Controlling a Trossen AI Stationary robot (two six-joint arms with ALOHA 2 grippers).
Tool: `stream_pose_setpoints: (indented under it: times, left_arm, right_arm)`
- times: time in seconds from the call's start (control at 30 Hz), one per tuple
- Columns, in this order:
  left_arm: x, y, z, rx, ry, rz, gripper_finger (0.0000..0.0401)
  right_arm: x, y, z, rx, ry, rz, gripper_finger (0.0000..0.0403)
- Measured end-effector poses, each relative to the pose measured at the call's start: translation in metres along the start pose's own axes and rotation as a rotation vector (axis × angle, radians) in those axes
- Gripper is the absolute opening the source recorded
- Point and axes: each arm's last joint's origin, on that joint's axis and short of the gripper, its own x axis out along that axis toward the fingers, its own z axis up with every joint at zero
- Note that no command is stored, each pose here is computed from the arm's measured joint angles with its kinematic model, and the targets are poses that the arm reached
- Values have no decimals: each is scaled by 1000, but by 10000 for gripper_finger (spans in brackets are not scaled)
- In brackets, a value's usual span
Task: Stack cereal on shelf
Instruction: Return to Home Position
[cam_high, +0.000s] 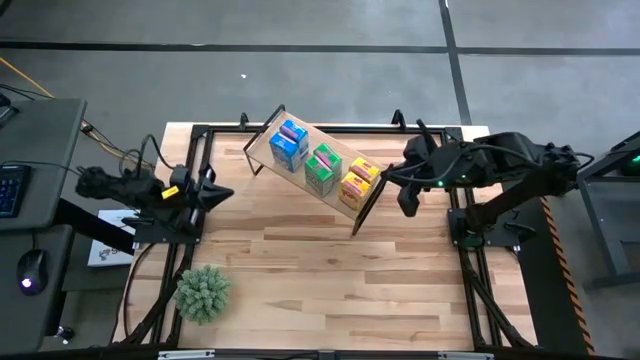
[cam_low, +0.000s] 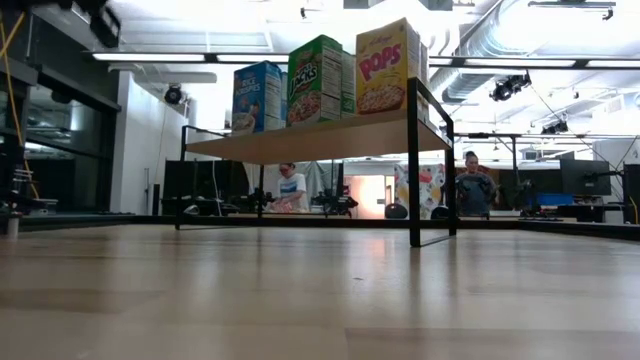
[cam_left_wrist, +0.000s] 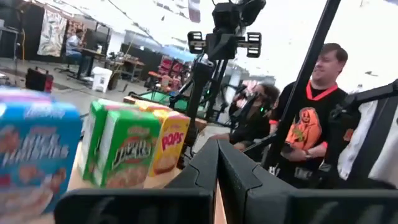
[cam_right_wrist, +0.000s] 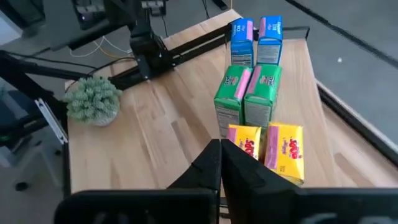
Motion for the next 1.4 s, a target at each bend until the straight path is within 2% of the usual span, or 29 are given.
stream_pose_setpoints:
  times: [0.1, 0.2, 0.23, 0.4, 0.43, 0.5, 0.8, 1.07, 1.2, 1.4]
  left_arm:
    - [-13, 10, -23, -30, -47, -11, 0]
    - [-10, 15, -45, -37, -41, 1, 0]
    - [-9, 15, -49, -36, -28, -26, 0]
    - [-5, 22, -72, -59, -80, -52, 0]
    - [-5, 22, -70, -72, -140, -73, 0]
    - [-5, 25, -68, -80, -153, -64, 0]
    - [-2, 36, -72, -37, -103, -52, 0]
    - [-2, 42, -81, -33, -10, 25, 0]
    - [-2, 43, -84, -31, 18, 34, 0]
    - [-2, 44, -86, -29, 39, 41, 0]
  right_arm:
    - [1, 1, 0, 36, 10, 12, 3]
    - [3, 2, -1, 61, 22, 20, 3]
    - [4, 2, -1, 69, 29, 26, 2]
    - [4, 3, -1, 98, 35, 28, 1]
    - [4, 2, -2, 107, 36, 27, 1]
    - [4, 2, -3, 112, 46, 20, 1]
    - [2, -1, -7, 92, 96, 4, 0]
    - [-20, -15, -16, 53, 133, 2, 0]
    - [-27, -26, -38, 21, 108, 45, 0]
    - [-12, -54, -103, 51, -47, 194, 0]
